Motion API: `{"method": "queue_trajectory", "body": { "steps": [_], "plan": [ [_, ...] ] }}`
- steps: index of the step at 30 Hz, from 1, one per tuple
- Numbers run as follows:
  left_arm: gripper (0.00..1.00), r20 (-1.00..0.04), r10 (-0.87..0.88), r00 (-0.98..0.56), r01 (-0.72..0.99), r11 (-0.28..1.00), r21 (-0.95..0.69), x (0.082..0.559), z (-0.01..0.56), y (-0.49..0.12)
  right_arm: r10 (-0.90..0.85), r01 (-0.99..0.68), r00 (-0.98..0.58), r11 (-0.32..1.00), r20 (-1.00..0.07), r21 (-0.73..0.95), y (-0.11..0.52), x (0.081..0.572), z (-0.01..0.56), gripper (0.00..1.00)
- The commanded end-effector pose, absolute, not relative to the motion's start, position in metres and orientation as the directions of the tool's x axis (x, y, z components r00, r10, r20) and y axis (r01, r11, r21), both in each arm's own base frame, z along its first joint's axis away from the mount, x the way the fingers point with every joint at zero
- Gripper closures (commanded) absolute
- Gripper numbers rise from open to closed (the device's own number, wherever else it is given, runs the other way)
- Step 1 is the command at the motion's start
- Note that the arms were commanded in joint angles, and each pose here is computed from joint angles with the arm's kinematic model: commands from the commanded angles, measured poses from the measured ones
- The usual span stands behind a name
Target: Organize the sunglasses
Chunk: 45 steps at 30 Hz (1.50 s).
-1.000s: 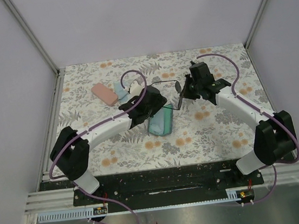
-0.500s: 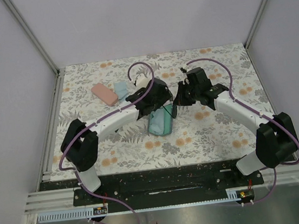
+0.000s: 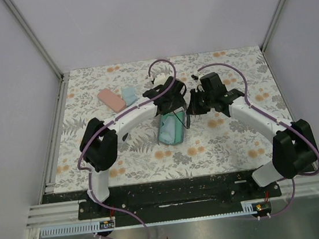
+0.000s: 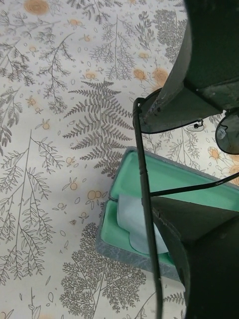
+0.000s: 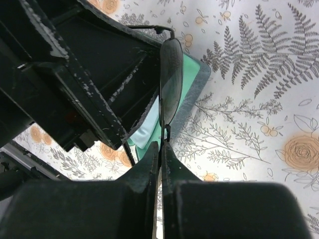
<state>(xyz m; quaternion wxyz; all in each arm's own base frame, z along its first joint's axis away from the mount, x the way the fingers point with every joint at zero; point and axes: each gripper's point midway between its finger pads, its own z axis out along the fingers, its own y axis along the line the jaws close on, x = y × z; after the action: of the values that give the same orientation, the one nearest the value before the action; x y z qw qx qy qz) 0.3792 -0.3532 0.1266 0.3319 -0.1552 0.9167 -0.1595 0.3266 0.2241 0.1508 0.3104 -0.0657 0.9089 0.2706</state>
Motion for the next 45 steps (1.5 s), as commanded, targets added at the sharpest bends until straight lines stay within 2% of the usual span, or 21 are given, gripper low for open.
{"method": "queue_trajectory", "body": {
  "steps": [1,5,8,12,16,19,22,26,32,36,38,40,41,45],
  "plan": [
    [0.36,-0.544,-0.395,-0.74,-0.093,0.862,-0.498,0.381,0.152,-0.383,0.021,-0.363,-0.798,0.782,-0.603,0.507,0.249,0.315,0.167,1.0],
    [0.37,-0.581,-0.359,-0.73,-0.015,0.859,-0.512,0.375,0.172,-0.379,0.095,-0.205,-0.798,0.886,-0.596,0.417,0.218,0.335,0.156,1.0],
    [0.36,-0.584,-0.343,-0.736,0.02,0.85,-0.526,0.366,0.179,-0.372,0.181,-0.104,-0.807,0.894,-0.562,0.437,0.2,0.346,0.151,1.0],
    [0.34,-0.574,-0.291,-0.765,0.091,0.835,-0.543,0.351,0.188,-0.374,0.227,-0.05,-0.812,0.891,-0.538,0.451,0.188,0.355,0.145,1.0],
    [0.34,-0.553,-0.186,-0.813,0.213,0.788,-0.578,0.332,0.194,-0.39,0.24,-0.037,-0.815,0.887,-0.528,0.461,0.187,0.359,0.145,1.0],
    [0.35,-0.585,-0.108,-0.804,0.317,0.754,-0.575,0.325,0.203,-0.394,0.217,-0.07,-0.821,0.88,-0.528,0.47,0.191,0.358,0.147,1.0],
    [0.35,-0.618,-0.082,-0.782,0.373,0.733,-0.569,0.336,0.216,-0.381,0.193,-0.097,-0.826,0.877,-0.529,0.471,0.193,0.353,0.148,1.0],
    [0.36,-0.633,-0.092,-0.768,0.443,0.638,-0.63,0.357,0.236,-0.364,0.172,-0.127,-0.835,0.864,-0.523,0.487,0.196,0.348,0.15,1.0],
    [0.37,-0.724,-0.069,-0.687,0.525,0.641,-0.56,0.386,0.251,-0.336,0.164,-0.132,-0.839,0.863,-0.518,0.487,0.195,0.344,0.15,1.0],
    [0.39,-0.723,0.036,-0.69,0.547,0.681,-0.488,0.395,0.23,-0.328,0.152,-0.138,-0.844,0.866,-0.514,0.482,0.195,0.342,0.151,1.0],
    [0.47,-0.711,0.068,-0.7,0.542,0.699,-0.467,0.4,0.219,-0.322,0.148,-0.14,-0.845,0.866,-0.514,0.48,0.194,0.342,0.151,1.0],
    [0.67,-0.689,0.074,-0.721,0.53,0.7,-0.479,0.401,0.209,-0.318,0.145,-0.139,-0.845,0.87,-0.515,0.474,0.194,0.343,0.151,1.0],
    [0.73,-0.683,0.072,-0.727,0.528,0.695,-0.489,0.401,0.207,-0.317,0.143,-0.139,-0.846,0.87,-0.514,0.472,0.194,0.343,0.151,1.0],
    [0.71,-0.671,0.079,-0.737,0.515,0.709,-0.482,0.401,0.196,-0.313,0.141,-0.143,-0.846,0.868,-0.514,0.475,0.195,0.345,0.152,1.0]
  ]
}}
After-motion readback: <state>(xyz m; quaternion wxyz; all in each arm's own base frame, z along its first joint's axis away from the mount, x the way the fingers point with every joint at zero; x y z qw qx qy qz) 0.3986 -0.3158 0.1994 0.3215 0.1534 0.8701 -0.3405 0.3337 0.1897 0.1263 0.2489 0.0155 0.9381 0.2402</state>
